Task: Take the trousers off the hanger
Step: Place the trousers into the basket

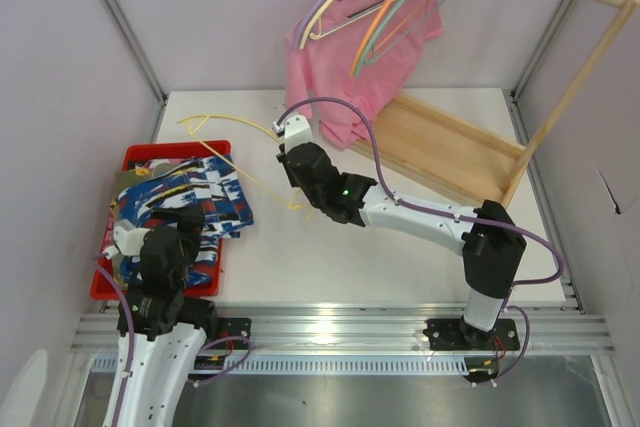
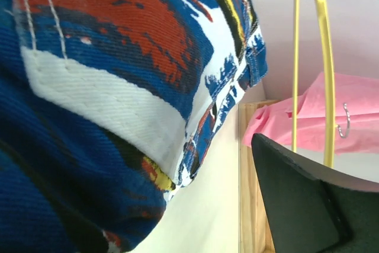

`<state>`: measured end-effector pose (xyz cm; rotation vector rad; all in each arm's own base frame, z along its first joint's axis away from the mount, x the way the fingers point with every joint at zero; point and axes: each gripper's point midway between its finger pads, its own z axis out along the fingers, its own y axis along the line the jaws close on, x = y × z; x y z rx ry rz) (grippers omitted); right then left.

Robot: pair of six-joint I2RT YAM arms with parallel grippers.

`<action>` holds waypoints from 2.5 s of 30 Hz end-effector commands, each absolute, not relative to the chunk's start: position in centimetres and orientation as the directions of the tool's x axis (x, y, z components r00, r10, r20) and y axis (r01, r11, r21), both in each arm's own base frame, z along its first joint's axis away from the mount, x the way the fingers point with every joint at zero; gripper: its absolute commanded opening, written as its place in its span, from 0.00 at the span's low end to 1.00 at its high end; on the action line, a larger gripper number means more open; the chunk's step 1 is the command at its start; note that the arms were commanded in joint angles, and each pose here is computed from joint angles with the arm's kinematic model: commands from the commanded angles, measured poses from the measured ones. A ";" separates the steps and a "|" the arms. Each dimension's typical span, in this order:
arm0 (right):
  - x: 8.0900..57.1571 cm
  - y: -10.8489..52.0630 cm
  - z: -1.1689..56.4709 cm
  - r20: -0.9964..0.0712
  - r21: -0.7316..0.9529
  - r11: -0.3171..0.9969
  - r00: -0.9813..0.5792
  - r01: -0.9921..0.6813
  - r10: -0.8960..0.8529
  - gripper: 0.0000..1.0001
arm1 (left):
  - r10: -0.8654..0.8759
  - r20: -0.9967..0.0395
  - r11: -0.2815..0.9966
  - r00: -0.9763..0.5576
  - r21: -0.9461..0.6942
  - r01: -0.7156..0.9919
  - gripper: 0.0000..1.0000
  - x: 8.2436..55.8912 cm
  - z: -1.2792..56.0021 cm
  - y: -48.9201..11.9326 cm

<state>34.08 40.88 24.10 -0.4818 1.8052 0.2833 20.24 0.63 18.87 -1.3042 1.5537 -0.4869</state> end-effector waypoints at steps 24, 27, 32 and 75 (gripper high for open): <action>34.7 41.8 27.4 -0.980 0.020 0.889 -0.187 -0.457 -0.074 0.00 | -0.855 -0.451 0.311 0.256 -0.841 -0.444 0.93 23.7 20.3 2.7; 34.9 41.7 27.4 -0.980 0.021 0.891 -0.186 -0.454 -0.072 0.00 | -0.859 -0.432 0.303 0.275 -0.861 -0.409 0.91 24.3 20.6 2.7; 35.1 41.8 27.3 -0.979 0.026 0.891 -0.190 -0.453 -0.069 0.00 | -0.856 -0.425 0.286 0.295 -0.864 -0.414 0.78 24.3 19.4 3.0; 36.5 35.9 37.0 -0.989 -0.021 0.921 -0.124 -0.388 -0.075 0.00 | -0.663 -0.662 0.258 0.349 -0.639 -0.724 0.93 14.7 23.2 9.4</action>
